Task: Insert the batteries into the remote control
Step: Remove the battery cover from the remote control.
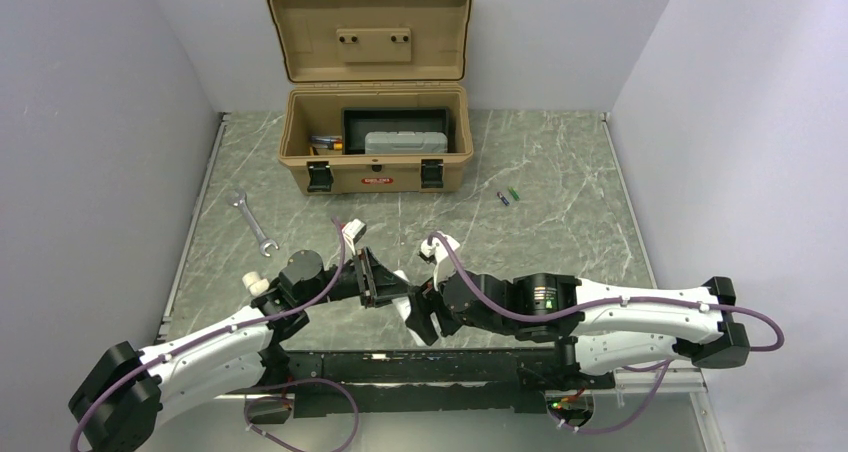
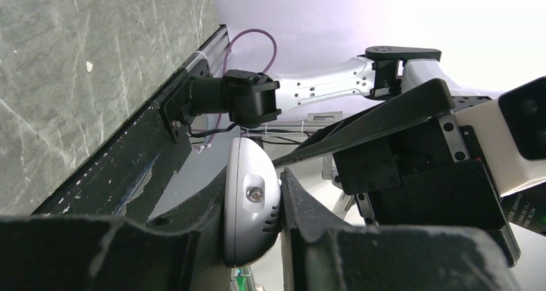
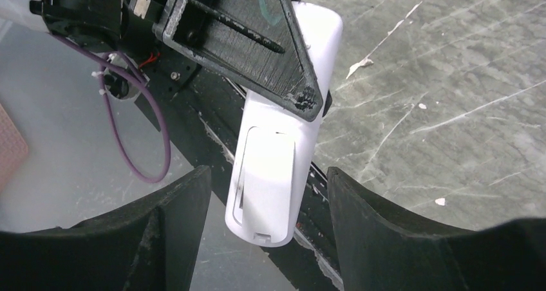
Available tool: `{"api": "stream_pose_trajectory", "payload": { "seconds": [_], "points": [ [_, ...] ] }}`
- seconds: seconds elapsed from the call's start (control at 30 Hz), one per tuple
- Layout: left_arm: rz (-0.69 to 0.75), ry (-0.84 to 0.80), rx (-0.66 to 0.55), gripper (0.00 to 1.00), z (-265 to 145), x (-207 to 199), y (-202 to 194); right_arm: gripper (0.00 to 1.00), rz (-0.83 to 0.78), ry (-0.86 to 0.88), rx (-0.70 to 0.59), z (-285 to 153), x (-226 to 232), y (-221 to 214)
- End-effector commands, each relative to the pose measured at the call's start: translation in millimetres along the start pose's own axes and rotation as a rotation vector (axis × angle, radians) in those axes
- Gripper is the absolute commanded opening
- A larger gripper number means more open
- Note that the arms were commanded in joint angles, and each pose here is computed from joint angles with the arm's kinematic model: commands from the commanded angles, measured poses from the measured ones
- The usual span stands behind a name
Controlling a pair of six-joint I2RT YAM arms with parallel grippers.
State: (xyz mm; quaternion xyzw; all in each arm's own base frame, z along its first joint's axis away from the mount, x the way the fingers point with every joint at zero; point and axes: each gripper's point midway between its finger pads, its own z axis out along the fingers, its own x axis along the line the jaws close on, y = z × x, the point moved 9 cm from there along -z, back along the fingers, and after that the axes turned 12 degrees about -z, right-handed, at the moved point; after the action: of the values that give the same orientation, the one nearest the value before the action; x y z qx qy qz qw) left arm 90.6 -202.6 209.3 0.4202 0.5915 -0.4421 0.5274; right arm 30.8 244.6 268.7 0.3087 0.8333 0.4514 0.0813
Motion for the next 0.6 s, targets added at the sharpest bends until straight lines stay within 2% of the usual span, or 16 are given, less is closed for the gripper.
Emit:
{"api": "stream_pose_trajectory", "payload": {
  "seconds": [0.0,0.57],
  "points": [
    [0.048,-0.062,0.002,0.0,1,-17,-1,0.67,-0.008,0.038,-0.001,-1,3,0],
    [0.043,-0.068,0.004,0.0,2,-18,0,0.54,-0.05,0.023,0.077,3,2,-11]
  ]
}}
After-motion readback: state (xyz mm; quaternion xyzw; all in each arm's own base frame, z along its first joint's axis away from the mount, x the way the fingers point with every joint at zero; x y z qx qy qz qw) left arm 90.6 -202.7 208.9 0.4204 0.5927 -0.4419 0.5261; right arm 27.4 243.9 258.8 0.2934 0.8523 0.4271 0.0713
